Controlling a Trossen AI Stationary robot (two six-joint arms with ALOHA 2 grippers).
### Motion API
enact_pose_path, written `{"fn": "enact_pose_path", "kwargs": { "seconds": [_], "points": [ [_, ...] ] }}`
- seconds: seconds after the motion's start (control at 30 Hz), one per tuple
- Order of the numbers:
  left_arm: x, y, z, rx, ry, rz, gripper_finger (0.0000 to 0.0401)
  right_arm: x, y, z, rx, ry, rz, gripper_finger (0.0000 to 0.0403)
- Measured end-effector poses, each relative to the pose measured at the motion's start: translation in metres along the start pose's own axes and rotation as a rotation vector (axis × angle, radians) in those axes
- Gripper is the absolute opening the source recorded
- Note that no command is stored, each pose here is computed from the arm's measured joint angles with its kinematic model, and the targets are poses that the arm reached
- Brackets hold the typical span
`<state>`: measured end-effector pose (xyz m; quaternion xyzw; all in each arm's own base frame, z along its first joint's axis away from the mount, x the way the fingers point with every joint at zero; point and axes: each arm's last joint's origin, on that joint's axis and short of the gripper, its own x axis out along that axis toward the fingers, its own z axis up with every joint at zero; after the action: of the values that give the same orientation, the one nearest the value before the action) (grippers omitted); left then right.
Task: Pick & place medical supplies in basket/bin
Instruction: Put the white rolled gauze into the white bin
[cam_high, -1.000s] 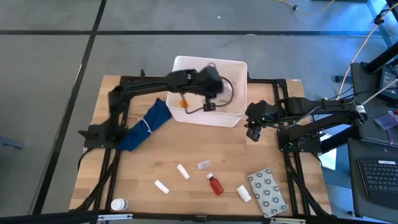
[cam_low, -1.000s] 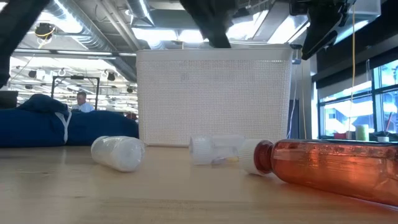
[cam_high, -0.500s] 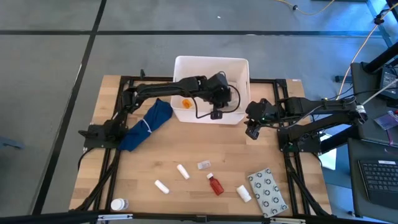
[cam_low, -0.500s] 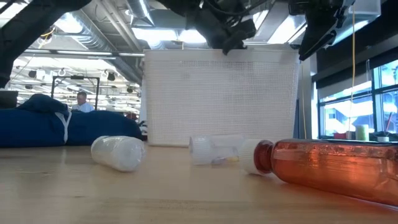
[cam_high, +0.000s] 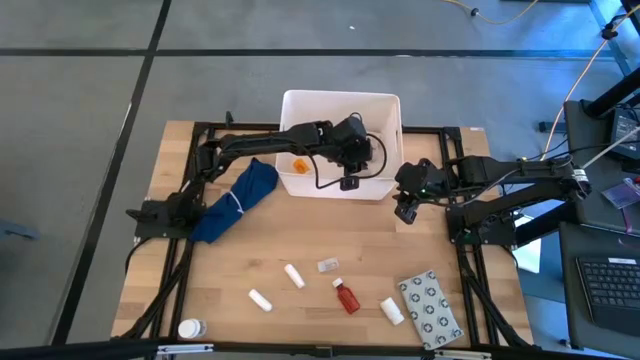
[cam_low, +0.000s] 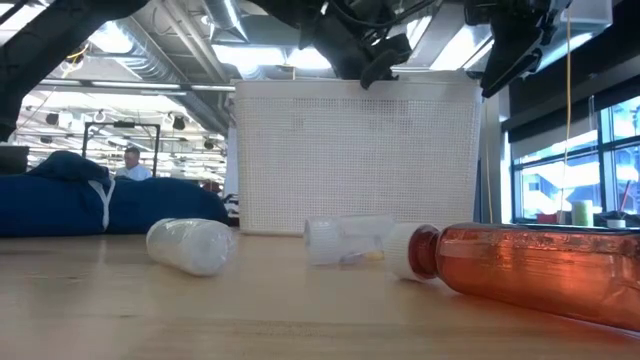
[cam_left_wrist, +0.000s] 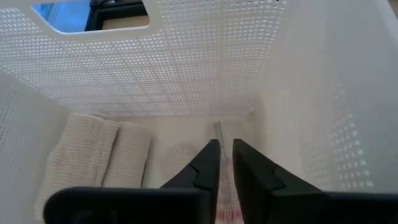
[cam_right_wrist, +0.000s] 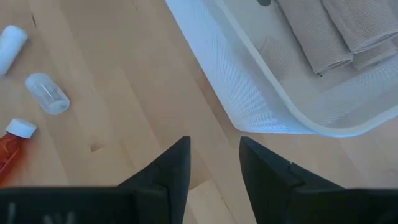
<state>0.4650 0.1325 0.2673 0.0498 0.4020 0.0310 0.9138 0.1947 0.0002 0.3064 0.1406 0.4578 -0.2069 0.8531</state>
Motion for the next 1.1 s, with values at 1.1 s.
{"fn": "enact_pose_path", "kwargs": {
  "seconds": [1.1],
  "points": [
    [-0.218,-0.088,-0.069,-0.170,0.079,0.027,0.0004,0.001,0.013,0.004,-0.136,-0.045,0.098,0.0139]
  ]
}}
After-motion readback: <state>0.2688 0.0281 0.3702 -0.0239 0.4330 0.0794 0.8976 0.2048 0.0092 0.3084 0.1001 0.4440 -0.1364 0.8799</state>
